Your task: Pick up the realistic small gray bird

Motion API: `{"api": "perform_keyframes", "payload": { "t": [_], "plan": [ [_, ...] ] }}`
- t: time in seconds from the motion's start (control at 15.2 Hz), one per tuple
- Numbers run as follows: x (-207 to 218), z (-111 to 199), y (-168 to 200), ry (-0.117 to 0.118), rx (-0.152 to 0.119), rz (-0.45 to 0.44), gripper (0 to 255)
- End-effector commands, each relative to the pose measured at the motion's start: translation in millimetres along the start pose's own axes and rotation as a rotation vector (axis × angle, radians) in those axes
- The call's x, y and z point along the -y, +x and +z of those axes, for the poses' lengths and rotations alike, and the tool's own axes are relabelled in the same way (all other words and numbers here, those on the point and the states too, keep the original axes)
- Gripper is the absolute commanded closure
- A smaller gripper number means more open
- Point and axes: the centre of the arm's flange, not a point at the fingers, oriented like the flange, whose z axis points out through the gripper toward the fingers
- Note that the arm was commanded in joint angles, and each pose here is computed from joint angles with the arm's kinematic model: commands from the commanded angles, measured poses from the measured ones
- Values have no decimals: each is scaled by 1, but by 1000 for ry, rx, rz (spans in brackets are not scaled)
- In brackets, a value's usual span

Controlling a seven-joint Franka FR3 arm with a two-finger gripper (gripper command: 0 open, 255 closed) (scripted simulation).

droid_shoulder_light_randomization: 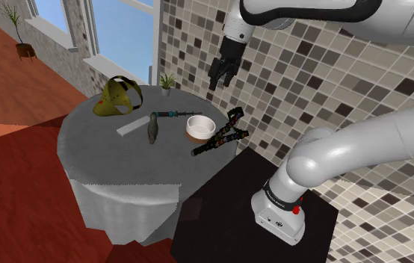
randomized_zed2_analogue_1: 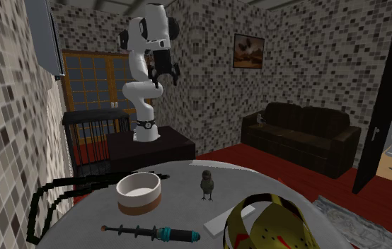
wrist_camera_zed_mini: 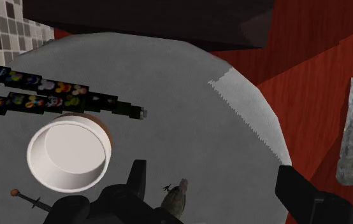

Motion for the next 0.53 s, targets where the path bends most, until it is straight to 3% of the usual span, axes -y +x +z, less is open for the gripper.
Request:
{"api": "perform_keyframes", "payload": {
  "t": [0.0,0.46],
  "plan": [
    [-2,18,17,7,-5,1,0],
    [-10,84,80,32,-15,6,0]
  ]
}}
